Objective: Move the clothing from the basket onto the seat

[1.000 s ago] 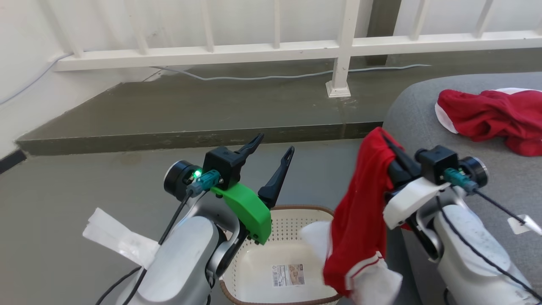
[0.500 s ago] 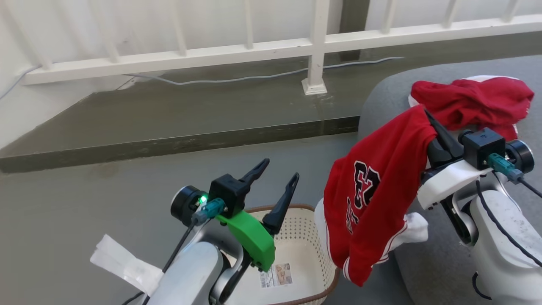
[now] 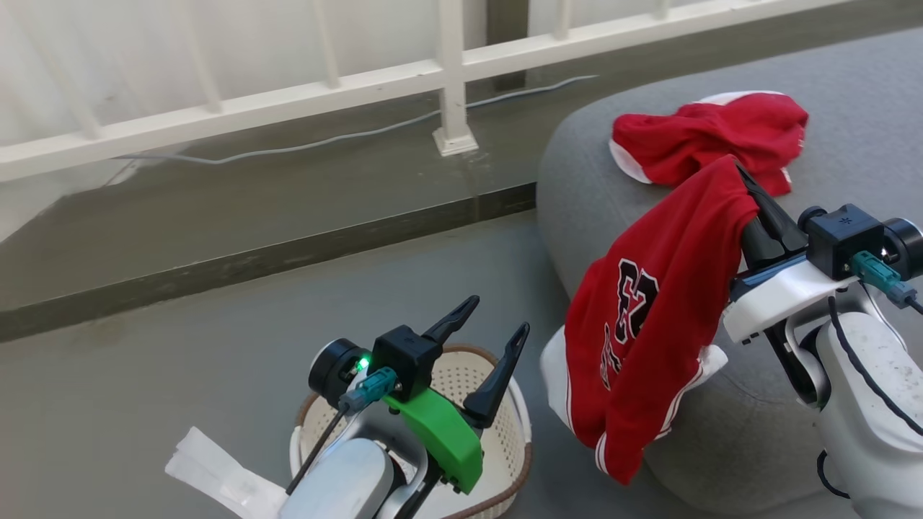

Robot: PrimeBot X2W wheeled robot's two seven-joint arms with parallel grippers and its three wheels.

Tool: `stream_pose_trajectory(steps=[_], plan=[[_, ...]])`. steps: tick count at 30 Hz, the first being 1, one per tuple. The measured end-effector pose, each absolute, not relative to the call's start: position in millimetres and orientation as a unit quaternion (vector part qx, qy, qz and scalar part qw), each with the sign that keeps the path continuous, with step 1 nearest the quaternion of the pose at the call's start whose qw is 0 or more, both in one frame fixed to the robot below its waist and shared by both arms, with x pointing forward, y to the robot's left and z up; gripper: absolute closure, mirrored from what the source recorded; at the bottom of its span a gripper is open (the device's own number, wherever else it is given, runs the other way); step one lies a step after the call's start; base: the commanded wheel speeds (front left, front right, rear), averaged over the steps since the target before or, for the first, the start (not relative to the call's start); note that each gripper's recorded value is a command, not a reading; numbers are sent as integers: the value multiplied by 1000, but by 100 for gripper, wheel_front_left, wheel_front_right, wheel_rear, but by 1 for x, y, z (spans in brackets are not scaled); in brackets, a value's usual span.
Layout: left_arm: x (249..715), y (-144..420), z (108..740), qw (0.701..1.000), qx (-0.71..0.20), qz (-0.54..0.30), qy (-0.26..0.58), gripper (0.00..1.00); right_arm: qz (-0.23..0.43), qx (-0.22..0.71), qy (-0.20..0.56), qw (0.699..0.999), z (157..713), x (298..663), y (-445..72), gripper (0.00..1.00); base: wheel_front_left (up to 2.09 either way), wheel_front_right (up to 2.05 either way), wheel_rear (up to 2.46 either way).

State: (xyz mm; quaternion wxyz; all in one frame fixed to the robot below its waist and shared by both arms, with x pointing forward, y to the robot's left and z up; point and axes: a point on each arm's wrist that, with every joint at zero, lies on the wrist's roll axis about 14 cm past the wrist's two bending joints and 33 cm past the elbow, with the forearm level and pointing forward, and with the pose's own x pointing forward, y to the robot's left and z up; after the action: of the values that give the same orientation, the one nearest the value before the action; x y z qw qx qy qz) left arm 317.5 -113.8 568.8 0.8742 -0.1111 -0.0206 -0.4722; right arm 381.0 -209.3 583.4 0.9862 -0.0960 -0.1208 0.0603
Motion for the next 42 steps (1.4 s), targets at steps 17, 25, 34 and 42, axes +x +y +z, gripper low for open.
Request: stream_pose_trajectory(steps=[17, 25, 34, 42], plan=[[293, -162, 556, 823, -131, -553, 8, 0, -32, -112, -104, 988, 582, 358, -282, 100, 0, 0, 0], [303, -164, 545, 818, -144, -556, 24, 0, -36, -109, -161, 980, 632, 394, -291, 100, 0, 0, 0], [325, -165, 541, 815, -155, -557, 26, 0, -49, -118, -223, 966, 714, 448, -312, 100, 0, 0, 0], [342, -159, 526, 817, -157, -553, 38, 0, -93, -147, -244, 954, 775, 484, -351, 100, 0, 0, 0]])
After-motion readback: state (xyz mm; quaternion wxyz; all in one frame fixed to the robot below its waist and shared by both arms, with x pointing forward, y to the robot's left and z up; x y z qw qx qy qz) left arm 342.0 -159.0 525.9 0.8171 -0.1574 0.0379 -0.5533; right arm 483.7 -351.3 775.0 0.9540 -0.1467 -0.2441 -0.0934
